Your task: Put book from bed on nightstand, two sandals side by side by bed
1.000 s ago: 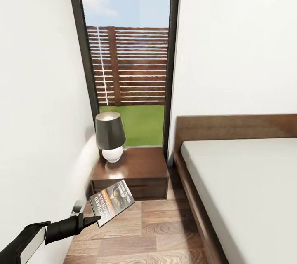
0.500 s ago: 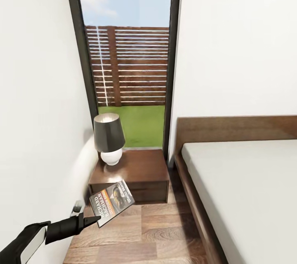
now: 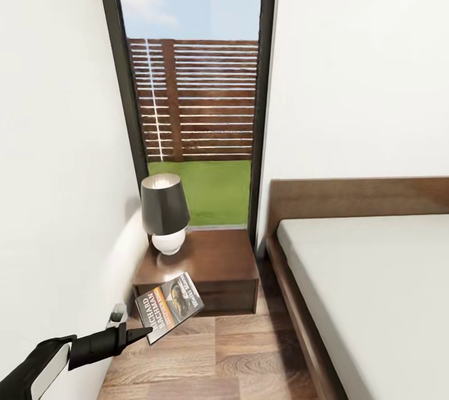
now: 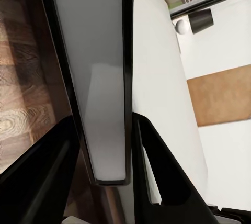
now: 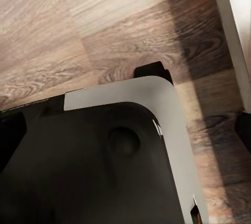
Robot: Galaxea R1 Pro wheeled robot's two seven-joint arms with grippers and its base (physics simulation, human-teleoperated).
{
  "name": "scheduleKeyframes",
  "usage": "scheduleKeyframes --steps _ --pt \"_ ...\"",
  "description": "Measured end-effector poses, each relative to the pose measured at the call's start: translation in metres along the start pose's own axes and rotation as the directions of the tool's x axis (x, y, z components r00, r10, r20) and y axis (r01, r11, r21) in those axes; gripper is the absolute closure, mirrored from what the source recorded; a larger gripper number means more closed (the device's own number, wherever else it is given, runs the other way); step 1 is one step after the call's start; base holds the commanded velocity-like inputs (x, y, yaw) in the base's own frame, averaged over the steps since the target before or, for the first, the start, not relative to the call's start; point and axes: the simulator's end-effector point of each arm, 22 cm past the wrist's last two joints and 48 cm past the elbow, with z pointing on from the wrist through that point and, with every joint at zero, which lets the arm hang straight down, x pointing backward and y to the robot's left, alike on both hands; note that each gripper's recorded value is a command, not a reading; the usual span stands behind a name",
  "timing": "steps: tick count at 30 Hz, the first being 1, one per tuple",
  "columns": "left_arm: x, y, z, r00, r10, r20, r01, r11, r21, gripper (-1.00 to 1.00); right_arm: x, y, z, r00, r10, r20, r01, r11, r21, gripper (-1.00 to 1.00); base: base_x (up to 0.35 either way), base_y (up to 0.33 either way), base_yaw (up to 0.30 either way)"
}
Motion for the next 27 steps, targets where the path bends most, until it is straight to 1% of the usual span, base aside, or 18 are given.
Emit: scheduleKeyframes --steps 27 --pt "-0.0004 0.0003 -0.0005 1.000 0.000 0.001 0.000 1.000 -0.001 1.00 0.0000 0.0000 0.0000 1.000 0.000 0.000 0.000 1.000 0.000 -1.00 0.116 0.095 0.000"
